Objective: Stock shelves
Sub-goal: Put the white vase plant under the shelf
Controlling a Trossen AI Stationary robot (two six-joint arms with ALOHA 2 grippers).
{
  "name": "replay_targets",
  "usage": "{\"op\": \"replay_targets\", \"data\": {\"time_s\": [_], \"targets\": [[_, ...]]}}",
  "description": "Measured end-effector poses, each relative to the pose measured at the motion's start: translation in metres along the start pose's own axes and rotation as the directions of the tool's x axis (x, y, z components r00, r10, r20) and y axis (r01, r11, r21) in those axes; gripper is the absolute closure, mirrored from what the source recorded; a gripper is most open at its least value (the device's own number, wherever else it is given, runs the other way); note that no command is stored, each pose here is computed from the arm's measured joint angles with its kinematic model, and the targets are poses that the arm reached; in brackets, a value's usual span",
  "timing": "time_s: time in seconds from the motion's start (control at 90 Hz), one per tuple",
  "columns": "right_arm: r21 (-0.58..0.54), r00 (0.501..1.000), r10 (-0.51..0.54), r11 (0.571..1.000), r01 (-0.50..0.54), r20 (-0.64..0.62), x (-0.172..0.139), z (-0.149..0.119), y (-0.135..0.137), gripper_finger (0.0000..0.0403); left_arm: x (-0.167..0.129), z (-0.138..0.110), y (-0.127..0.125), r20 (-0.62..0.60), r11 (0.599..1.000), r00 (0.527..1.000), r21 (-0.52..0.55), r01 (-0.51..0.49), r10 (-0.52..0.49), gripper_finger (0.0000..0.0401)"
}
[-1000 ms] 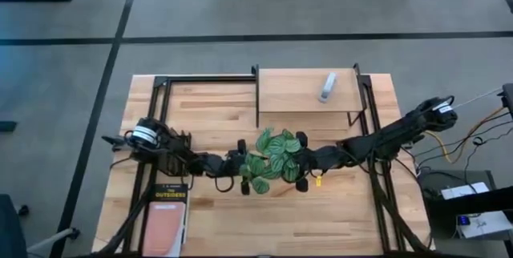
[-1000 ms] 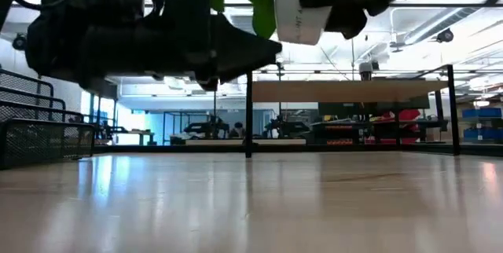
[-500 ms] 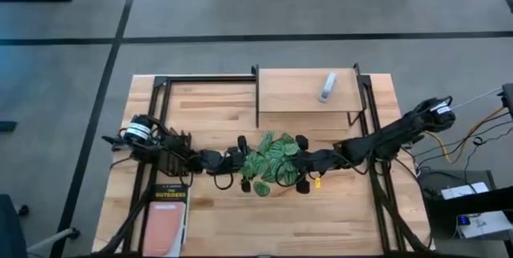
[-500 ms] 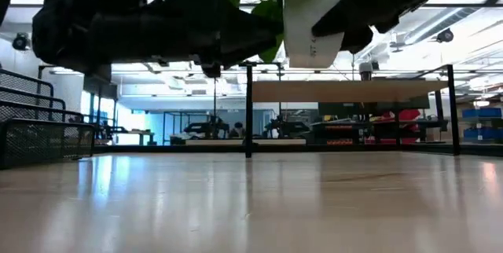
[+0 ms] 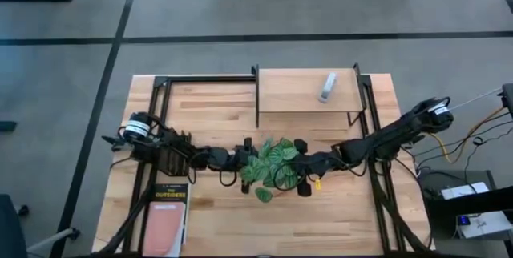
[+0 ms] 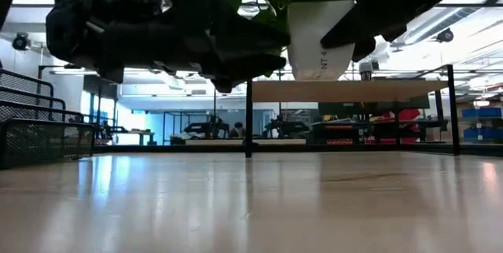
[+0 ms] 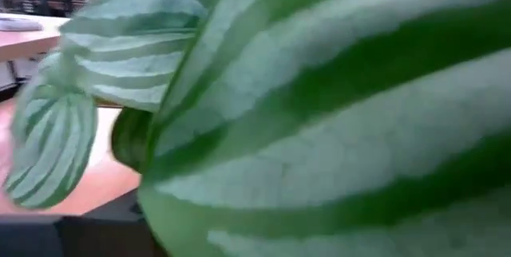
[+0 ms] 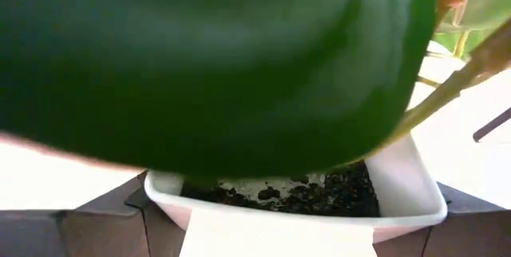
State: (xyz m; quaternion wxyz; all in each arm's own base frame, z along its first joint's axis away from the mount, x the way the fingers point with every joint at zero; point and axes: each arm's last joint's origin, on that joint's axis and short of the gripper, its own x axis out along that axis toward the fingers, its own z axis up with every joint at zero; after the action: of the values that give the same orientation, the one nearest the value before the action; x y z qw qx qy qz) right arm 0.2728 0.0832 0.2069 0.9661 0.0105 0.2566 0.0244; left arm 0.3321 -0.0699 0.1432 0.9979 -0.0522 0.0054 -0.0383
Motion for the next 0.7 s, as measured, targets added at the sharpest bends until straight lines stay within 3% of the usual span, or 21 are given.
{"op": "replay_targets", "data": {"time_s": [0.211,0.433,0.7], "targets": [[0.012,1.000,-0.021,1.000,0.021,0.004,0.000,0.001,-0.003,0.0134,0.000,-0.001,0.000,-0.025,1.000,0.999,0.003,0.025,-0.025,0.0084],[0.007,0.999,-0.003,1.000,0.003,0.039,0.000,0.006,-0.005,0.0134,0.004,0.005,0.000,-0.004,0.999,1.000,0.016,0.028,-0.028,0.0083],[0.023,1.000,0.018,1.000,-0.018,-0.010,0.007,-0.001,-0.005,0.0133,0.017,0.015,-0.002,-0.006,0.999,1.000,0.050,0.021,-0.021,0.0088]]}}
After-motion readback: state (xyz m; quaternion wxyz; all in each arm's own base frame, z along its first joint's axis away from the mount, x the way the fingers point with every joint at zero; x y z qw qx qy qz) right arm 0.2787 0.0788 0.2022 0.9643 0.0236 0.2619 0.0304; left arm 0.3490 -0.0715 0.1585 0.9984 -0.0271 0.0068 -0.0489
